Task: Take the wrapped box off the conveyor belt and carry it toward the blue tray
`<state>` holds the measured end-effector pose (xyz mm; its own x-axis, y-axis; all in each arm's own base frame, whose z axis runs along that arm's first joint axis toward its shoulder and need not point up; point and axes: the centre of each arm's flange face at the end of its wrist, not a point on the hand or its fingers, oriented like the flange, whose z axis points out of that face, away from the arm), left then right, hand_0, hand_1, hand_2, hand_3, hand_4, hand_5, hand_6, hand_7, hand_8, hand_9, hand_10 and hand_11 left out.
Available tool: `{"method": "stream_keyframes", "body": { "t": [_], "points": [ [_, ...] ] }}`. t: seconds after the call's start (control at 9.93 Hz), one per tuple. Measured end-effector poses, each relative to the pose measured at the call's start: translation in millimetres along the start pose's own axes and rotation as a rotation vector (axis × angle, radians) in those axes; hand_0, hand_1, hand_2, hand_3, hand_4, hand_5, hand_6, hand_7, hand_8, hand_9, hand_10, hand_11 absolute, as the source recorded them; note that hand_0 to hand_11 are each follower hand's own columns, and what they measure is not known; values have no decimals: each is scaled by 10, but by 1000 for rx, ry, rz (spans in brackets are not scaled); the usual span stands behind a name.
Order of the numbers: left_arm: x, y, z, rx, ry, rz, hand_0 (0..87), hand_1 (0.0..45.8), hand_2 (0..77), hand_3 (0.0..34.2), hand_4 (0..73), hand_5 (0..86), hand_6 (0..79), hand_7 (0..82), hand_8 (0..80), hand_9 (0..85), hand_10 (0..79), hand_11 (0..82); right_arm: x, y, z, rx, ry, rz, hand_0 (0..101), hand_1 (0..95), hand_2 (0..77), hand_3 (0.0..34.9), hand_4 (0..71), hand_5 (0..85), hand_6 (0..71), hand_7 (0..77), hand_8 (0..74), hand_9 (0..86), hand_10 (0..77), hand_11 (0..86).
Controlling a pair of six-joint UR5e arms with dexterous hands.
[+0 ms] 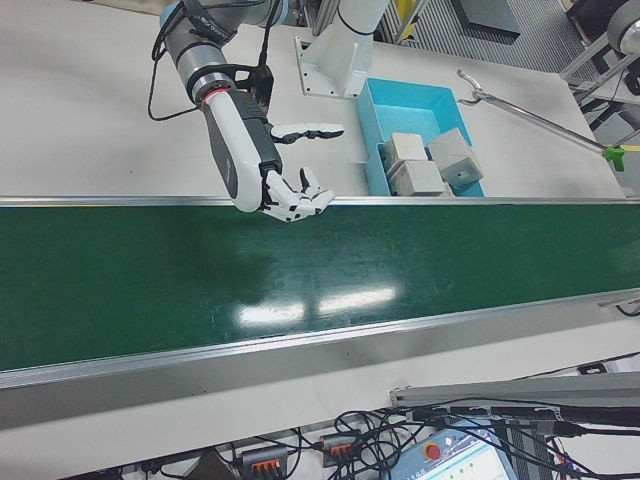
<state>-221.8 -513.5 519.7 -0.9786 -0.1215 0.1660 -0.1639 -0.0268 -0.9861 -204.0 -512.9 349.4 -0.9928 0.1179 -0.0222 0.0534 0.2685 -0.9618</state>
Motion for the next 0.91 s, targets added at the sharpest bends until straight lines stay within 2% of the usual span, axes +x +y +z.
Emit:
{"method": "stream_keyframes", "body": {
  "t": [0.1, 0.2, 0.3, 0.4, 0.5, 0.6, 0.71, 0.81, 0.91],
  "points": [
    [0, 0, 0, 0, 0, 0, 0, 0, 11, 0, 5, 11, 5, 5, 5, 0, 5, 5, 6, 6, 1, -2, 6, 0, 483, 158, 93, 1, 120, 453, 513, 589, 475, 475, 442, 453],
    [0, 0, 0, 0, 0, 0, 0, 0, 11, 0, 5, 11, 0, 5, 5, 0, 5, 5, 19, 10, 3, -4, 11, 1, 473, 104, 65, 3, 27, 136, 273, 327, 191, 185, 136, 180],
    [0, 0, 0, 0, 0, 0, 0, 0, 11, 0, 5, 11, 0, 5, 5, 0, 5, 5, 39, 8, 5, -5, 14, 3, 473, 104, 65, 3, 27, 136, 273, 327, 191, 185, 136, 180],
    [0, 0, 0, 0, 0, 0, 0, 0, 11, 0, 0, 11, 5, 5, 5, 5, 5, 0, 62, 7, 10, -6, 17, 5, 468, 115, 49, 4, 76, 60, 185, 229, 65, 93, 0, 76],
    [0, 0, 0, 0, 0, 0, 0, 0, 11, 0, 5, 11, 5, 5, 5, 0, 5, 5, 84, 10, 16, -7, 19, 8, 467, 120, 49, 4, 93, 11, 93, 131, 0, 16, 0, 16],
    [0, 0, 0, 0, 0, 0, 0, 0, 11, 0, 5, 11, 0, 5, 5, 0, 5, 0, 101, 11, 20, -8, 21, 9, 467, 120, 76, 0, 76, 22, 0, 33, 38, 11, 0, 16],
    [0, 0, 0, 0, 0, 0, 0, 0, 11, 0, 5, 11, 0, 5, 5, 0, 5, 0, 121, -19, 29, -4, 22, 7, 467, 120, 76, 0, 76, 22, 0, 33, 38, 11, 0, 16],
    [0, 0, 0, 0, 0, 0, 0, 0, 11, 0, 5, 11, 5, 5, 5, 5, 5, 0, 143, -62, 48, -4, 22, 8, 467, 131, 82, 0, 82, 33, 65, 142, 38, 87, 0, 16],
    [0, 0, 0, 0, 0, 0, 0, 0, 11, 0, 5, 11, 5, 5, 5, 5, 5, 0, 162, -91, 67, -8, 23, 10, 467, 131, 82, 0, 104, 76, 93, 185, 44, 65, 0, 16]
  ]
}}
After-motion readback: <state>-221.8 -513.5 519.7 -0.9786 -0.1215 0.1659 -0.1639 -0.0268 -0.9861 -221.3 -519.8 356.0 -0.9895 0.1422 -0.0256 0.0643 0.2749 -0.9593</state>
